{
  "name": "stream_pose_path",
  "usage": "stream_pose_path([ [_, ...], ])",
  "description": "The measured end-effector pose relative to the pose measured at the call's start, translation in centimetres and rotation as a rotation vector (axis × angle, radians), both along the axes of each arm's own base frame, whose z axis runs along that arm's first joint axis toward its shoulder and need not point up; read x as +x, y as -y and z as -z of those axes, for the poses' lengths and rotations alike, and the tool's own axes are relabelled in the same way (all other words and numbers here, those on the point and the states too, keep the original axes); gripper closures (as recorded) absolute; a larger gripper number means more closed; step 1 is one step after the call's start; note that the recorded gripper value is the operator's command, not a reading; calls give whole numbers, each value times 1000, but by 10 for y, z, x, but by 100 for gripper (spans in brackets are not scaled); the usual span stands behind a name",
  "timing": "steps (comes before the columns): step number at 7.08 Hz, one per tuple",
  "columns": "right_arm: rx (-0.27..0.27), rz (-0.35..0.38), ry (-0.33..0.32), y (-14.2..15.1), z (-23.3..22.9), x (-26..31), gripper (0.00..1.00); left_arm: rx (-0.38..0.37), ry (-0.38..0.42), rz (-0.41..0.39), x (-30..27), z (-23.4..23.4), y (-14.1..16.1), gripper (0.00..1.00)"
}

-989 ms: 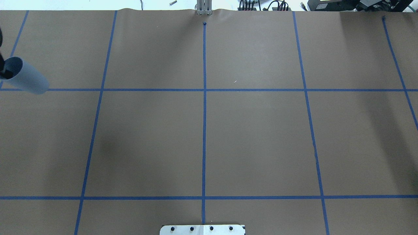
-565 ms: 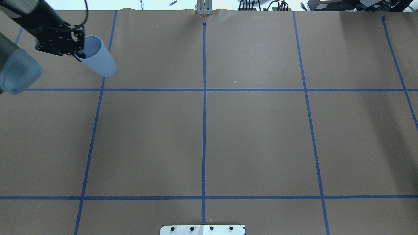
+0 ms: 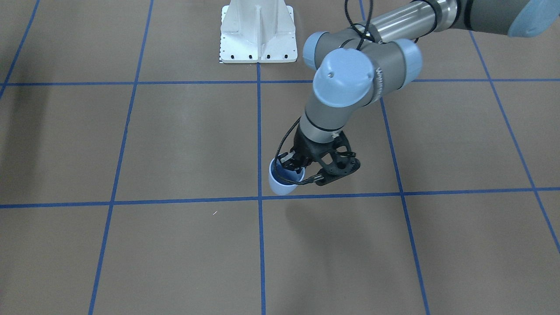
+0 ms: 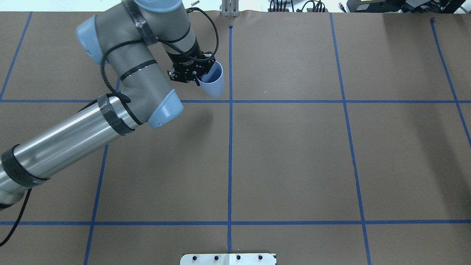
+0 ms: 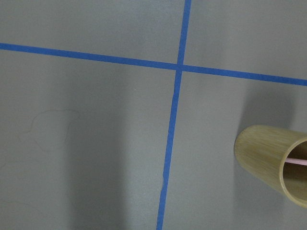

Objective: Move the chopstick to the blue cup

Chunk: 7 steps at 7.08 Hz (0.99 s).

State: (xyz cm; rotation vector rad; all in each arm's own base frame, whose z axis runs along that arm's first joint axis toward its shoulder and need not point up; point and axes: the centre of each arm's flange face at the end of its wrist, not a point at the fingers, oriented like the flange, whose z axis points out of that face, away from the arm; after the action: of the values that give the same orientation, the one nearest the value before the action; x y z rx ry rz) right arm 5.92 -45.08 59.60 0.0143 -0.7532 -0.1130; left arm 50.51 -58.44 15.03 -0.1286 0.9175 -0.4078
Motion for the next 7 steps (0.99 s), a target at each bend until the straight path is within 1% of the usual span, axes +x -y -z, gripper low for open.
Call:
stream_pose_path([
  [1, -7, -4, 19, 0, 0, -2, 0, 2, 4, 1, 30, 2, -10, 100],
  [2, -14, -8, 41, -1, 0, -3, 0, 4, 9, -5, 46, 2, -19, 100],
  [4, -22, -11, 61, -1, 0, -5, 0, 5, 13, -17, 57, 1, -31, 100],
  [6, -31, -13, 70, -2, -1, -5, 0, -2, 23, -20, 57, -5, -34, 100],
  [7, -35, -15, 87, -2, -1, -6, 0, -5, 29, -20, 58, -9, -34, 100],
])
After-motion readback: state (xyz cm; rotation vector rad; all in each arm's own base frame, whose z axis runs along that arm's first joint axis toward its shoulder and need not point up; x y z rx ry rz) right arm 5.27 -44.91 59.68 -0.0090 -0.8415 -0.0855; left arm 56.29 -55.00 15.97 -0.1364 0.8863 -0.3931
